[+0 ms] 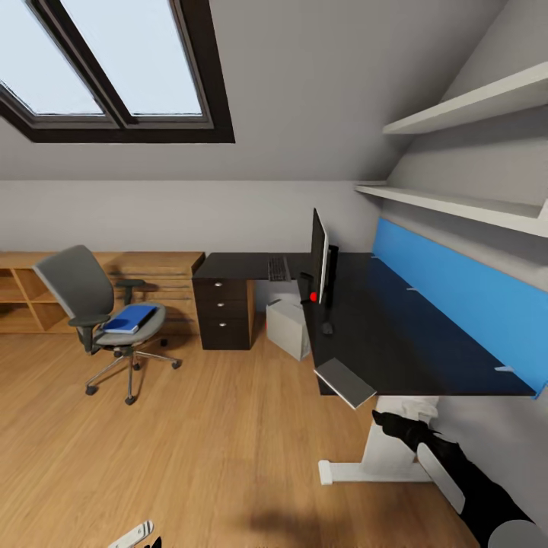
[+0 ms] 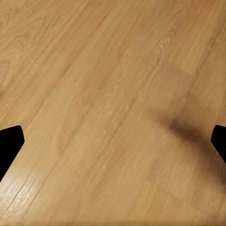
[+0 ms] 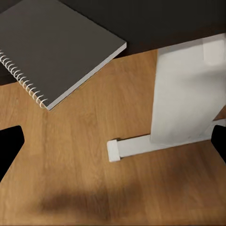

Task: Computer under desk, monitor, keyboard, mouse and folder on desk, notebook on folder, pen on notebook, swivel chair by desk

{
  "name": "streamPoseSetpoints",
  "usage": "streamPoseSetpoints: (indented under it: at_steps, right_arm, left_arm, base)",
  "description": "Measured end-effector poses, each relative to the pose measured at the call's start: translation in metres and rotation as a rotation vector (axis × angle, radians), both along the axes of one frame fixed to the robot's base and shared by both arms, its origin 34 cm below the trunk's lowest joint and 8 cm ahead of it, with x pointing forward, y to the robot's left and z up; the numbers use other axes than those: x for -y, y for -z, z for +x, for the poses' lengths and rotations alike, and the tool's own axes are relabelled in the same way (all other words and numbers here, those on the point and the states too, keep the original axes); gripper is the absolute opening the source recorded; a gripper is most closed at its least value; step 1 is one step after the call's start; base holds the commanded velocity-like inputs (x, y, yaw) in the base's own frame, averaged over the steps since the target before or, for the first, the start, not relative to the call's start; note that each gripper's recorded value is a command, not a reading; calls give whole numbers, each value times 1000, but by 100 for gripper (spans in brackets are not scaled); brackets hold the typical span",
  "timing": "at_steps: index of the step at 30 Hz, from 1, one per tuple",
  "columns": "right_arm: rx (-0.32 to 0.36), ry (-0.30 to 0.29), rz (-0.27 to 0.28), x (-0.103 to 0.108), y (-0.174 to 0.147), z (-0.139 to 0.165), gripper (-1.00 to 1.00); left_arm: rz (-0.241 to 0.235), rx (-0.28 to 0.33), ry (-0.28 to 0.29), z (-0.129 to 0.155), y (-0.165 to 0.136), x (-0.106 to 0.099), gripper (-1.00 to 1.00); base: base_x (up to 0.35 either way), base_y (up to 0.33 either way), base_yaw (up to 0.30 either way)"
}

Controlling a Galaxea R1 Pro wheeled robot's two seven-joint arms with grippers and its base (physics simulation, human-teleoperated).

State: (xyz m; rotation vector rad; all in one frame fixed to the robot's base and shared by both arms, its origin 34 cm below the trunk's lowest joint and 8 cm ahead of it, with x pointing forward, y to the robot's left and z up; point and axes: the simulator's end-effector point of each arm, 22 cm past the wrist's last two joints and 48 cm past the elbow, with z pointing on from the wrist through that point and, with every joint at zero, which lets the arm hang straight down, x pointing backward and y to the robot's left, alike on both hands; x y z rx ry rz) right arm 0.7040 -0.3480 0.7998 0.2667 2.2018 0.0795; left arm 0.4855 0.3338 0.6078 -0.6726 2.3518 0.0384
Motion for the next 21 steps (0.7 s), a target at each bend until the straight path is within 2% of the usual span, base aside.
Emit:
streamPoseSetpoints:
  at_steps: [9,21]
  right_arm:
    - [5,45,79,5,-2,0,100]
    - [30,36,229,0,8,2,100]
  left_arm:
    - [-1,0,-1,0,0,0,100]
    - [-3,0,0,1,16,2,100]
  base:
    - [-9,0,0]
    - [-1,0,0]
